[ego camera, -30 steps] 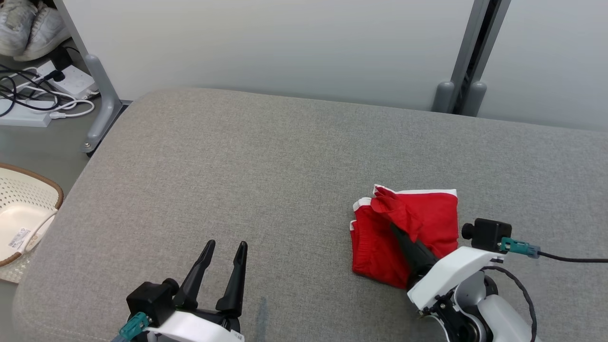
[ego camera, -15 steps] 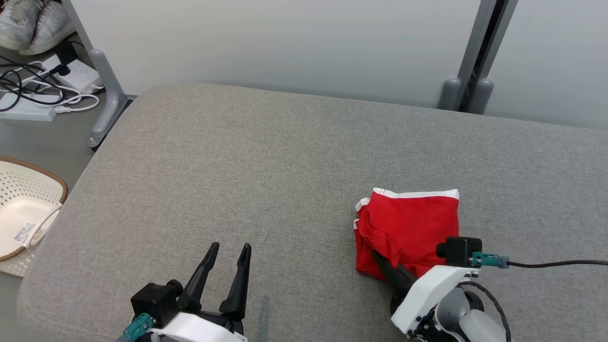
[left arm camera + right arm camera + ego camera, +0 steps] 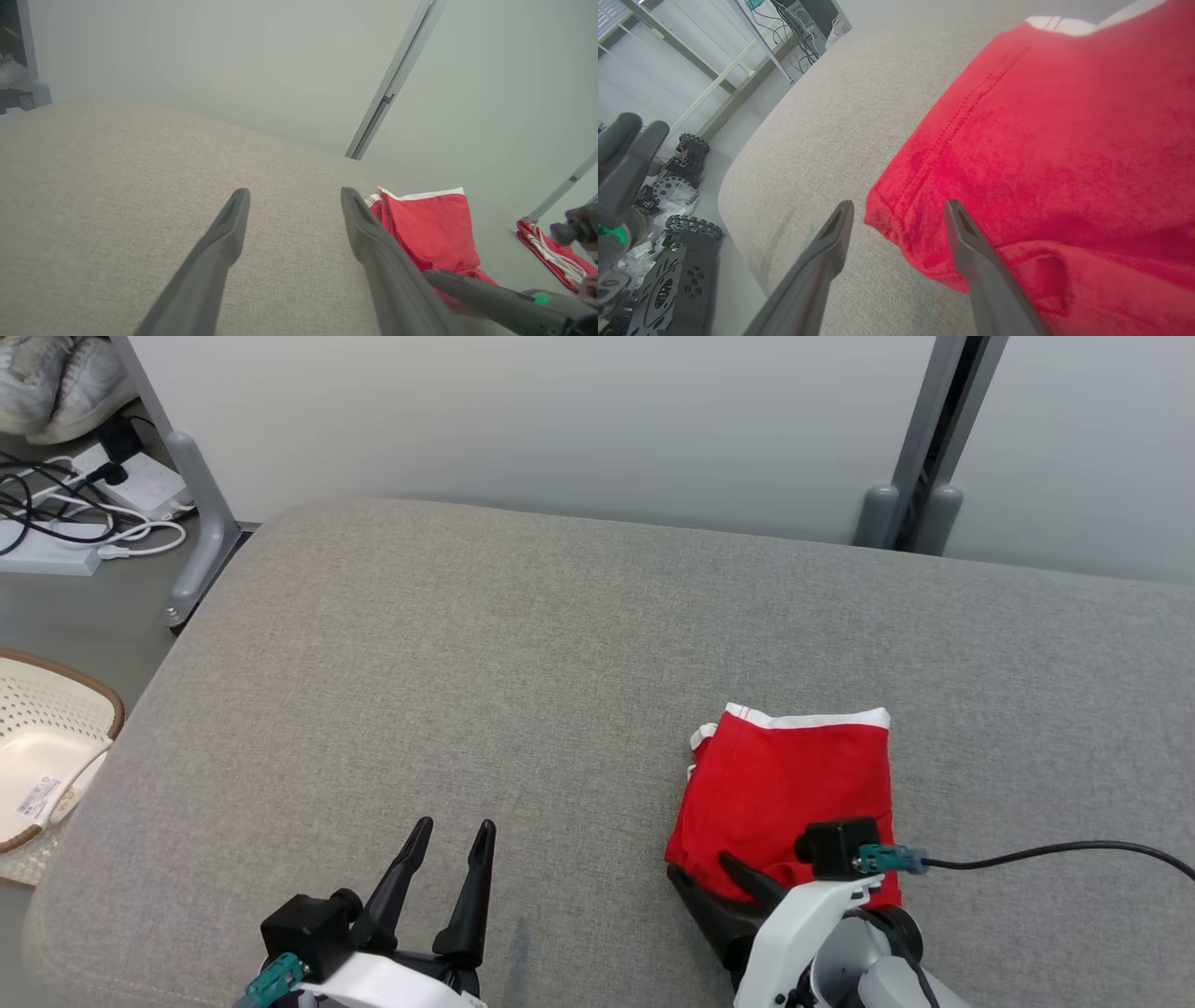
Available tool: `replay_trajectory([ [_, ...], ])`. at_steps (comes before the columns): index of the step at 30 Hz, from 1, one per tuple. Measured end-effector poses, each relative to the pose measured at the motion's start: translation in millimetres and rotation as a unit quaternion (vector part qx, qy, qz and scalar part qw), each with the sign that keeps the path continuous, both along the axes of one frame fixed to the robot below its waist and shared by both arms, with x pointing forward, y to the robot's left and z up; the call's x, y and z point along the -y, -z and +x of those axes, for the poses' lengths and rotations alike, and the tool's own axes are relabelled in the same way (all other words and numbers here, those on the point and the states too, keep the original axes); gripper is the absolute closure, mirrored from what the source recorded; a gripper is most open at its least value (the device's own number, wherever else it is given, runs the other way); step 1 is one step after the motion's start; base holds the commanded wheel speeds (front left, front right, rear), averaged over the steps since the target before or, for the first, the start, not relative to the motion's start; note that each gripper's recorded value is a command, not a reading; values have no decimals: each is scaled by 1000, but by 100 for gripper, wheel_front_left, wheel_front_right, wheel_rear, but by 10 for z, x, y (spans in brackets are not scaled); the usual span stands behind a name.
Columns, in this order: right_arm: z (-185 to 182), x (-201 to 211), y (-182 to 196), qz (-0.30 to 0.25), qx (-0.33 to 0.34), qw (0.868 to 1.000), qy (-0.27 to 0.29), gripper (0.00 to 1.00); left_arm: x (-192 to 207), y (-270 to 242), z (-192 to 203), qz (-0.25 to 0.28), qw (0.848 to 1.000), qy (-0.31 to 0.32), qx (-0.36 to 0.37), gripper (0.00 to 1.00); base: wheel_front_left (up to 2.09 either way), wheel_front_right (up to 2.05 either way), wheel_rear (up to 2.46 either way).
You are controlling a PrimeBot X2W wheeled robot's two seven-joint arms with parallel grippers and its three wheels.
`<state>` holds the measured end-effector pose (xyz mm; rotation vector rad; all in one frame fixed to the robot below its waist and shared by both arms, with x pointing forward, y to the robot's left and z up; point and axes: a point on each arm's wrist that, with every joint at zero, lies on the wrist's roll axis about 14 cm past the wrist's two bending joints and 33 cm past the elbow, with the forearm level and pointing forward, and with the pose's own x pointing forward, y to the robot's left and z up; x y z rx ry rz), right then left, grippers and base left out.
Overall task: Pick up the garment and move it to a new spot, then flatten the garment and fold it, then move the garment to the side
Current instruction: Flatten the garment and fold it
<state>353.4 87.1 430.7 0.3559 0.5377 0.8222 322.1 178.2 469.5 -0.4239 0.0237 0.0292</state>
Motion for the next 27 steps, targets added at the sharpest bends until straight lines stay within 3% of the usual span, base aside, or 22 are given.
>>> replay_trajectory([
  [7, -103, -33, -114, 0, 5, 1000, -23, 0, 63, -37, 68, 2, 1000, 13, 7, 0, 0, 0, 0],
  [15, 305, 461, -485, 4, 78, 996, 41, 0, 170, -151, 198, 3, 999, 33, 26, 0, 0, 0, 0],
  [21, 641, 1131, -847, -28, 189, 974, 126, 0, 271, -278, 316, 9, 998, 52, 47, 0, 0, 0, 0],
  [27, 671, 1563, -934, -45, 248, 950, 187, 0, 349, -326, 418, 8, 996, 65, 55, 0, 0, 0, 0],
])
